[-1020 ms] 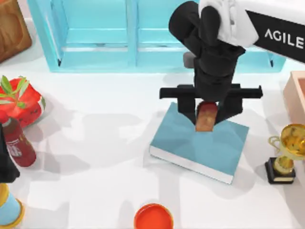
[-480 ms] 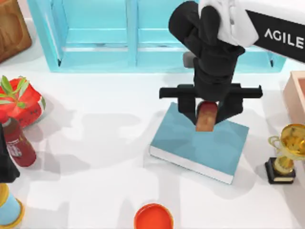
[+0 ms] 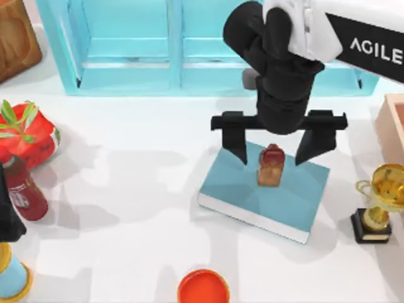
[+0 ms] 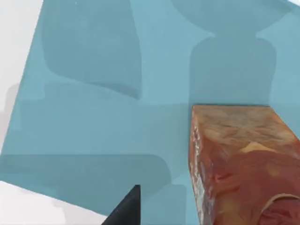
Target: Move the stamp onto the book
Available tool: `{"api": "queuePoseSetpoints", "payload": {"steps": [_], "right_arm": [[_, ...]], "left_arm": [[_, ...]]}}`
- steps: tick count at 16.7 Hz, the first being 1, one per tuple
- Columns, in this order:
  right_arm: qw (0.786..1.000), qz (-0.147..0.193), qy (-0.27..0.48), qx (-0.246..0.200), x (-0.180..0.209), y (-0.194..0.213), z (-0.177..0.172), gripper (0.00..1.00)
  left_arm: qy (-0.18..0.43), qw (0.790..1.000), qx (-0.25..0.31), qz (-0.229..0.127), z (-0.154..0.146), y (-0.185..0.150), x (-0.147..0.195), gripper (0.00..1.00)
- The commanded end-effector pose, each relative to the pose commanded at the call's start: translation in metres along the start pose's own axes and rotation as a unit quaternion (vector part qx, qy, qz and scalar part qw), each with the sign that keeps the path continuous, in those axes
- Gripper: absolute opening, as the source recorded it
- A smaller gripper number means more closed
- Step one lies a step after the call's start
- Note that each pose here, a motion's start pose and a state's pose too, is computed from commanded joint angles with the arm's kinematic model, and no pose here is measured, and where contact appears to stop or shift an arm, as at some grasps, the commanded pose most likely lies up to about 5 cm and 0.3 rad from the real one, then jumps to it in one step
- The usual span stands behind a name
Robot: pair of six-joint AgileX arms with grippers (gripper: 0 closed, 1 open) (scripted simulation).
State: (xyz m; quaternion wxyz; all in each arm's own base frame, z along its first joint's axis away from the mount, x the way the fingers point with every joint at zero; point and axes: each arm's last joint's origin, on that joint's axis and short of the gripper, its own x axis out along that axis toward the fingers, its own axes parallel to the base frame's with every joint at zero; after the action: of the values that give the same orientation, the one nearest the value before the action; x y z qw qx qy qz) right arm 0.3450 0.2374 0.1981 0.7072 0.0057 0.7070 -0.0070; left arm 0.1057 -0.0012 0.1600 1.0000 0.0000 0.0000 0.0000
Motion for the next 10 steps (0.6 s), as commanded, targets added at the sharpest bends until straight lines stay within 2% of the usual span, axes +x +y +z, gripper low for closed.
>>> {"api": "queuePoseSetpoints", "payload": {"steps": [10], "right_arm": [[1.000, 0.000, 0.000, 0.001, -0.0037, -0.0002, 0.0005, 1.00]], "left_arm": [[0.000, 1.000, 0.000, 0.000, 0.0000, 0.0000, 0.0000, 1.00]]}}
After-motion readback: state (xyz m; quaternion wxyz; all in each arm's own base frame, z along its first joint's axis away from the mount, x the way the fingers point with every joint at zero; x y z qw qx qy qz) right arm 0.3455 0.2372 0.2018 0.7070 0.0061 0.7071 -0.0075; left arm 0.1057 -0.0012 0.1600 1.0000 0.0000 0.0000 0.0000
